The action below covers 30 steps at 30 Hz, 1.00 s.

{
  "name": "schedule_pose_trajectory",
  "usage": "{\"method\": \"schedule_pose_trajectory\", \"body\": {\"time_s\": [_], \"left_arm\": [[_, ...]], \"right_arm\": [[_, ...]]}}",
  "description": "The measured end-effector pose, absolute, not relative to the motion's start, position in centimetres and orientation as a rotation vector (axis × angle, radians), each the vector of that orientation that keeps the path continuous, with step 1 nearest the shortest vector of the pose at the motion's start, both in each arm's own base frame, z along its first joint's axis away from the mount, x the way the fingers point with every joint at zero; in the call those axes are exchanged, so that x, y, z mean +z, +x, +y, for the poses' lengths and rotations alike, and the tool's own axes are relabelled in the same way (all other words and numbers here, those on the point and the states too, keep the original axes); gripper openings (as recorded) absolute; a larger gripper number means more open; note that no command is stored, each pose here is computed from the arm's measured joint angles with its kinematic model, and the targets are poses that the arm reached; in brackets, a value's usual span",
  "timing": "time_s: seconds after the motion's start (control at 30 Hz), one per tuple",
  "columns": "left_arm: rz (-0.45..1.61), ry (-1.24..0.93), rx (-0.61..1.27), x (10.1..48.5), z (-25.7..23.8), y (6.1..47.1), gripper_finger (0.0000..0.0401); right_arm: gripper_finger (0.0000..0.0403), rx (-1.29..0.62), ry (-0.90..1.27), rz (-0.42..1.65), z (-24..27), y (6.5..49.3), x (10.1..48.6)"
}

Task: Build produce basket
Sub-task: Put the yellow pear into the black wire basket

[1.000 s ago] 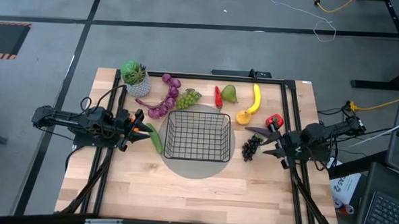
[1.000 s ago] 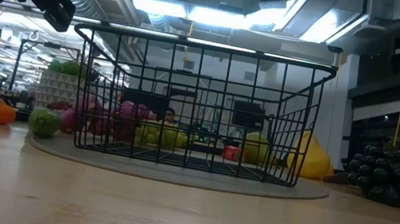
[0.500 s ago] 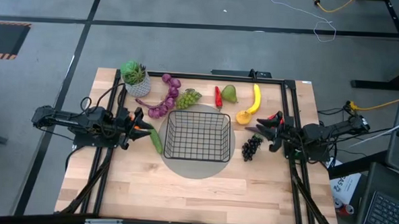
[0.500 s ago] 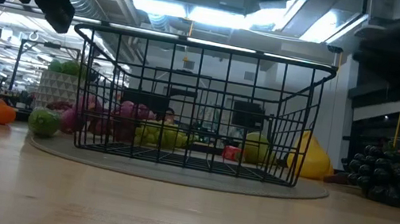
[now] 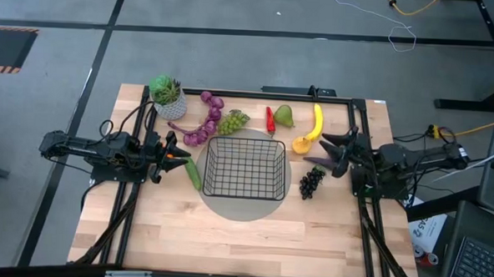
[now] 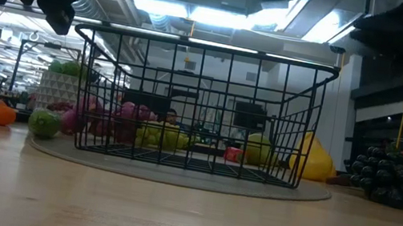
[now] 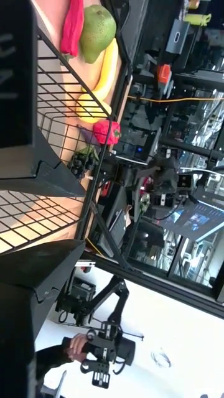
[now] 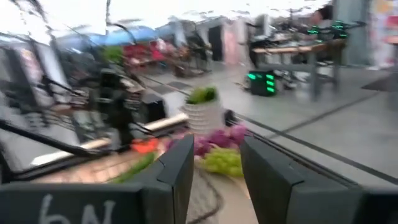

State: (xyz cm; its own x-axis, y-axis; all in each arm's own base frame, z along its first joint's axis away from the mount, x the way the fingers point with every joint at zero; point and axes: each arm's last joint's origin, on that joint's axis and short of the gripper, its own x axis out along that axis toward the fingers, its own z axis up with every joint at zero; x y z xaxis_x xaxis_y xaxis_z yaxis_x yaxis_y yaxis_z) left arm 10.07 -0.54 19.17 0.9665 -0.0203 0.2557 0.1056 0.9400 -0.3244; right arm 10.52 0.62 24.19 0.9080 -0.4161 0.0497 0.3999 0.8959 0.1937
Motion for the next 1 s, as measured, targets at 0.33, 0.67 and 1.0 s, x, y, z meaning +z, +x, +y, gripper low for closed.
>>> {"method": "schedule_pose_trajectory", "body": {"time_s": [0.33,0.67,1.0], "left_arm": [[-0.252,-0.343,-0.065,19.2,-0.5,10.1,0.0115],[-0.252,-0.342,-0.065,19.2,-0.5,10.1,0.0115],[-0.243,-0.342,-0.064,19.1,-0.5,10.1,0.0115]], "right_arm": [[0.0133,-0.710,0.327,0.246,-0.8,11.6,26.3],[0.0133,-0.788,0.330,0.447,-3.6,15.7,28.0],[0.0133,-0.732,0.470,0.778,-7.9,18.4,25.0]]}}
